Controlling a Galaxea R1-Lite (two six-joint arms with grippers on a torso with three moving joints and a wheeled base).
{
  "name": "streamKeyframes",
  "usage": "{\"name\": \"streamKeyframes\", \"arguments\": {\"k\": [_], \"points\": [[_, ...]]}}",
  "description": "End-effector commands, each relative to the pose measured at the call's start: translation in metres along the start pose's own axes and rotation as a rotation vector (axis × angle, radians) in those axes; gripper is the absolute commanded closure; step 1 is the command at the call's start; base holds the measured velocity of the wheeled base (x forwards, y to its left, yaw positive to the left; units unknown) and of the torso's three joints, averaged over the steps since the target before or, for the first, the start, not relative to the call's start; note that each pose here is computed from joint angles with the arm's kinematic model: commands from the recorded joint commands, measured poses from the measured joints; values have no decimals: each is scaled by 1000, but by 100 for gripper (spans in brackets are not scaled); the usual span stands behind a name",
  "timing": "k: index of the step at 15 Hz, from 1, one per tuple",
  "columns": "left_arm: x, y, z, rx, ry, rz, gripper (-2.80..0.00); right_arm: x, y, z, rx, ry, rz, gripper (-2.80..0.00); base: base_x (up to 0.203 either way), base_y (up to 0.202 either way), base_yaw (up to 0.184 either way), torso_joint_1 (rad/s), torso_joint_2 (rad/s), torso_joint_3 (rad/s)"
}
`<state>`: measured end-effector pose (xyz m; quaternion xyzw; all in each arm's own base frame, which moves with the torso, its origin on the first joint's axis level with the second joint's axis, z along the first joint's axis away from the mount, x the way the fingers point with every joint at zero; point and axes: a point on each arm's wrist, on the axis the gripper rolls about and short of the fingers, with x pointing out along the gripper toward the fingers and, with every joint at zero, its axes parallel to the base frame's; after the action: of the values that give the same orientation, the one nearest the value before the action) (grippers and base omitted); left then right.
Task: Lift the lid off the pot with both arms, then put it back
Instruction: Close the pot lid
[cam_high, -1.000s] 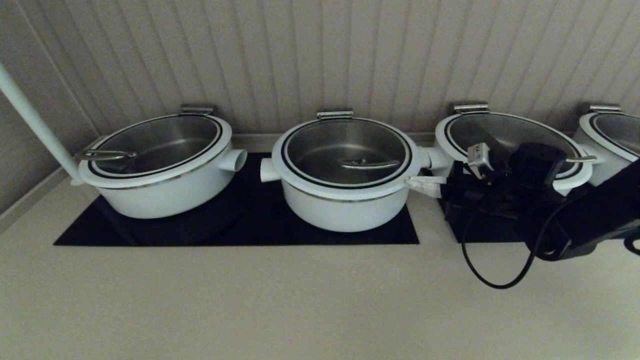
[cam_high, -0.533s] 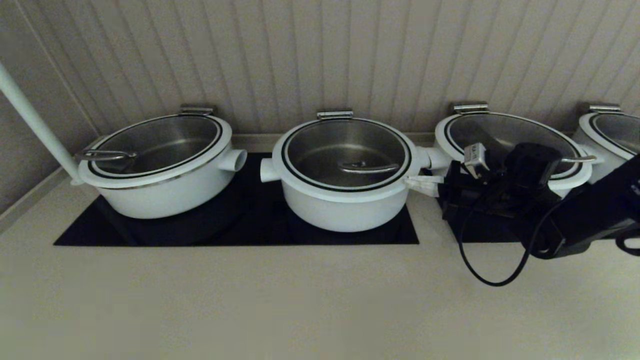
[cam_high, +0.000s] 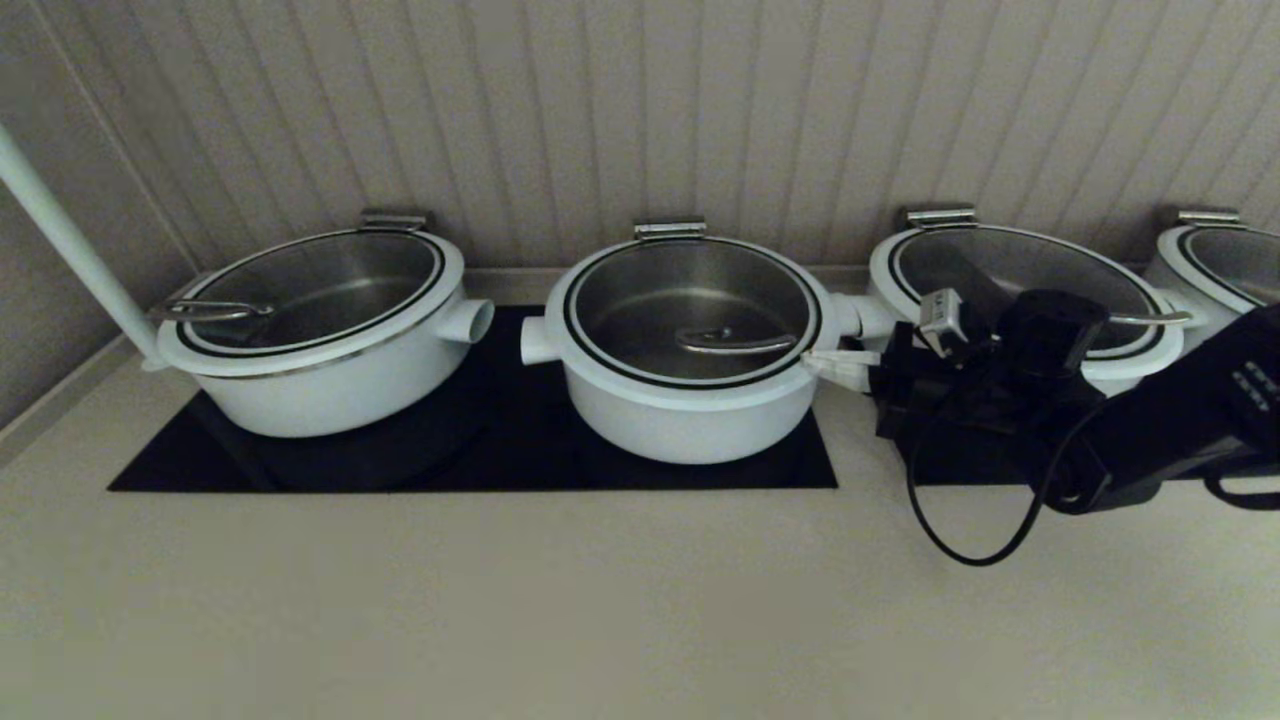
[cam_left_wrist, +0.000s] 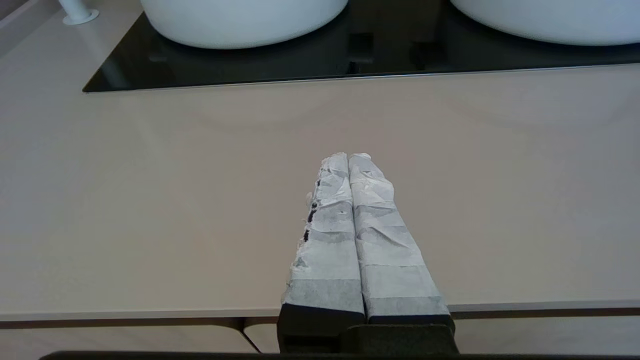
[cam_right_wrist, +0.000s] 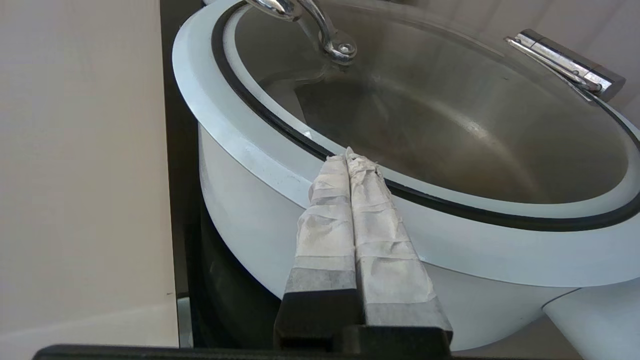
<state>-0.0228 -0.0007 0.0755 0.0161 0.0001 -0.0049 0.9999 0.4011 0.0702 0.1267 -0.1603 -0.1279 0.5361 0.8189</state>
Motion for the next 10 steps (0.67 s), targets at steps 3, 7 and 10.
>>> {"name": "streamKeyframes", "arguments": {"k": [3, 7, 10], "points": [[0, 0, 0, 0, 0, -1, 0, -1, -1, 0, -4, -2, 2, 0, 0, 0, 0, 0, 0, 0], [0, 0, 0, 0, 0, 1, 0, -13, -9, 27, -47, -20, -30, 0, 0, 0, 0, 0, 0, 0], [0, 0, 0, 0, 0, 0, 0, -20, -11, 62, -79, -51, -51, 0, 0, 0, 0, 0, 0, 0]]}}
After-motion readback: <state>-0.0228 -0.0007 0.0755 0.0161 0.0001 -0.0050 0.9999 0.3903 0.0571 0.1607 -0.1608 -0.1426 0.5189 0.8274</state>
